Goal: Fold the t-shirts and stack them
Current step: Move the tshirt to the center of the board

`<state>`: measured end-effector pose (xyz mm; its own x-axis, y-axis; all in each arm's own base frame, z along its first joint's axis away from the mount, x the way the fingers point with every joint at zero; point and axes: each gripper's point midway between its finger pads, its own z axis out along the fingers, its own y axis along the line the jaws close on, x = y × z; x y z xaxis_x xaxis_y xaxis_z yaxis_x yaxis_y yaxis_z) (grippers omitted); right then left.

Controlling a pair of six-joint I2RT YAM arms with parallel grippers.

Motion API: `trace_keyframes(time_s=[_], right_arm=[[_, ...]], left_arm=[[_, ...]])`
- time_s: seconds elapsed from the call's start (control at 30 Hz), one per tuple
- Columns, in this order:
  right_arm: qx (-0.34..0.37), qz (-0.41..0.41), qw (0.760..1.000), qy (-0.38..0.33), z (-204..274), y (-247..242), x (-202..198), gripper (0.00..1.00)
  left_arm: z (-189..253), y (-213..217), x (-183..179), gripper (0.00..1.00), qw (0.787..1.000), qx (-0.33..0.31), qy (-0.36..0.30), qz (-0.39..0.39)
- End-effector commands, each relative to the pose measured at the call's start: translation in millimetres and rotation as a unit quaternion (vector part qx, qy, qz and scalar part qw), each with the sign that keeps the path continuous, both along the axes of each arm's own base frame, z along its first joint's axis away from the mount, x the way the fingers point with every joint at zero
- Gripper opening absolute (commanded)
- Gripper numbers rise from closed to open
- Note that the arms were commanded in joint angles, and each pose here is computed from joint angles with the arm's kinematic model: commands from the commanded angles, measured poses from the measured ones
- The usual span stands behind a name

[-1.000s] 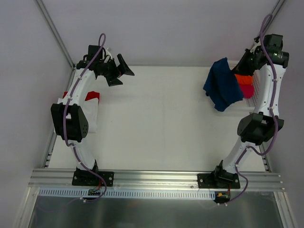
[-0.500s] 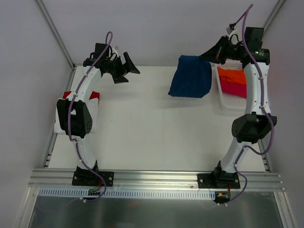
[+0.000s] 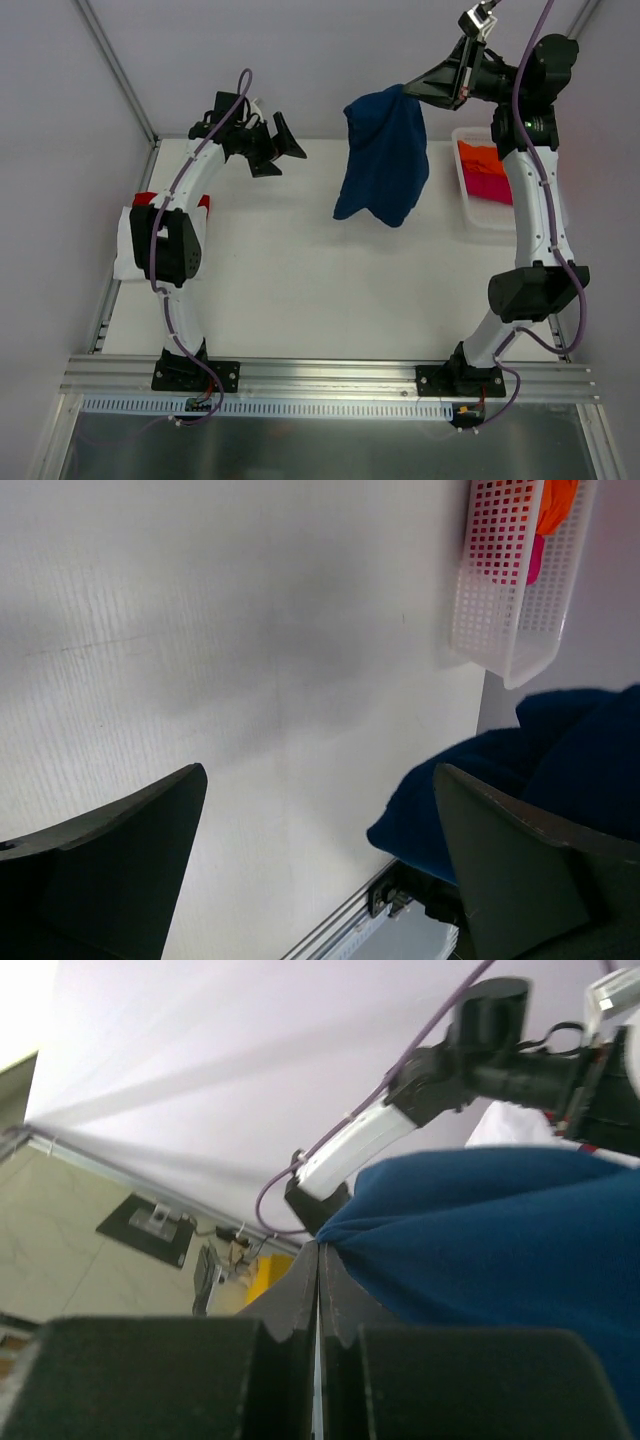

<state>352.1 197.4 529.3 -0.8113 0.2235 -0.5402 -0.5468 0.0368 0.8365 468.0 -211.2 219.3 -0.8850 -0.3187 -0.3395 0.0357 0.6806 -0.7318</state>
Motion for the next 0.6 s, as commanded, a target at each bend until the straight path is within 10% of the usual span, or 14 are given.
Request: trace_keyframes(time_s=[0.0, 0.4, 0.47, 0.57], right_arm=[[0.0, 0.048, 0.998, -0.049, 20.9, 4.7, -48.6, 0.0], [-0.235, -0.116, 0.945, 0.194, -257.9, -22.5, 59.5, 0.01], [-0.286, -0.15, 0.919, 0.227, -295.5, -37.9, 80.1, 0.11], [-0.371, -0.215, 0.87, 0.244, -337.0, -71.3, 106.0, 0.53]], left_arm=[[18.9, -11.4, 5.0, 0.99, 1.0, -0.015, -0.025, -0.009], [23.9, -11.9, 0.1, 0.99, 0.999, -0.008, -0.039, -0.016], [22.3, -11.7, -1.5, 0.99, 0.999, -0.008, -0.036, -0.017], [22.5, -10.6, -4.6, 0.99, 0.999, -0.007, -0.036, -0.016]])
